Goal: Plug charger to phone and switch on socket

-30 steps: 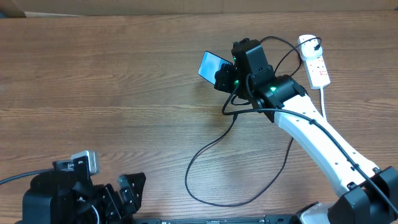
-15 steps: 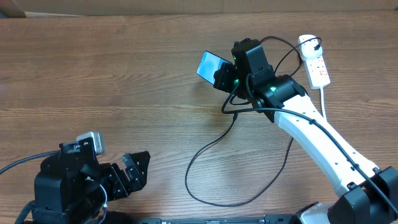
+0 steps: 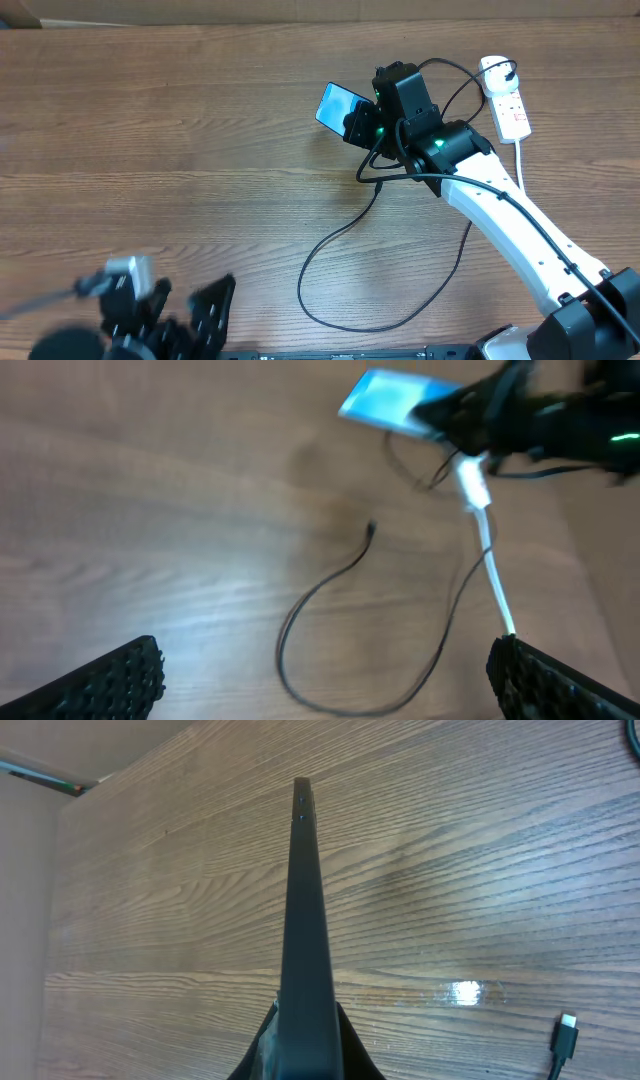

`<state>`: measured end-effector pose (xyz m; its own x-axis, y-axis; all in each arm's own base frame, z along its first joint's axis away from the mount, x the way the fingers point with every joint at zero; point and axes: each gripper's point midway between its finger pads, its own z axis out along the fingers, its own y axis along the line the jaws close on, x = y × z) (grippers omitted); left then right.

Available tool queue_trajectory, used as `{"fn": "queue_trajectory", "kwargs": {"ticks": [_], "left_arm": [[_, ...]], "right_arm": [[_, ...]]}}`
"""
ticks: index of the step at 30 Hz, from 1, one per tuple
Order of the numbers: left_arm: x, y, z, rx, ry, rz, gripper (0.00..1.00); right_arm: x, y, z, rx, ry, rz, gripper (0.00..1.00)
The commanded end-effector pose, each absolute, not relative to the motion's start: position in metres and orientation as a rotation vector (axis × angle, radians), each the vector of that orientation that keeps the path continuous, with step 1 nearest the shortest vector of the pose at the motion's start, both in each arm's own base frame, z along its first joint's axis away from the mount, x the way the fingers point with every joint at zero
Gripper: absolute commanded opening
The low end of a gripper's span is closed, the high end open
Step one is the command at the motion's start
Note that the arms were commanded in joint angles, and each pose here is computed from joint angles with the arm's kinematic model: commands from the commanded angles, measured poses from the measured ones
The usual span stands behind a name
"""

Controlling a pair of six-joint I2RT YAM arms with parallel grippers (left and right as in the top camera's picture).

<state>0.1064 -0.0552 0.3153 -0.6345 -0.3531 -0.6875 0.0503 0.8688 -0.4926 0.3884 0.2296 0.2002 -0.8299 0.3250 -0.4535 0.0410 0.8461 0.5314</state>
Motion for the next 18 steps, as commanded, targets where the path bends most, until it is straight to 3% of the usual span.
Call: {"fn": "queue_trajectory", "kwargs": {"ticks": [1, 9, 18], "left_arm": [[0.078, -0.049, 0.332, -0.139, 2.016, -0.602, 1.00], [0.052, -0.041, 0.331, -0.137, 1.923, -0.600, 1.00], [0.091, -0.047, 0.347, -0.086, 1.805, -0.578, 0.95]], "right_arm": [[0.389, 0.231, 0.226, 0.254, 2.409, 0.740, 0.04], [0.392, 0.233, 0.230, 0.251, 2.391, 0.751, 0.04], [0.390, 0.237, 0.231, 0.273, 2.398, 0.794, 0.04]]}}
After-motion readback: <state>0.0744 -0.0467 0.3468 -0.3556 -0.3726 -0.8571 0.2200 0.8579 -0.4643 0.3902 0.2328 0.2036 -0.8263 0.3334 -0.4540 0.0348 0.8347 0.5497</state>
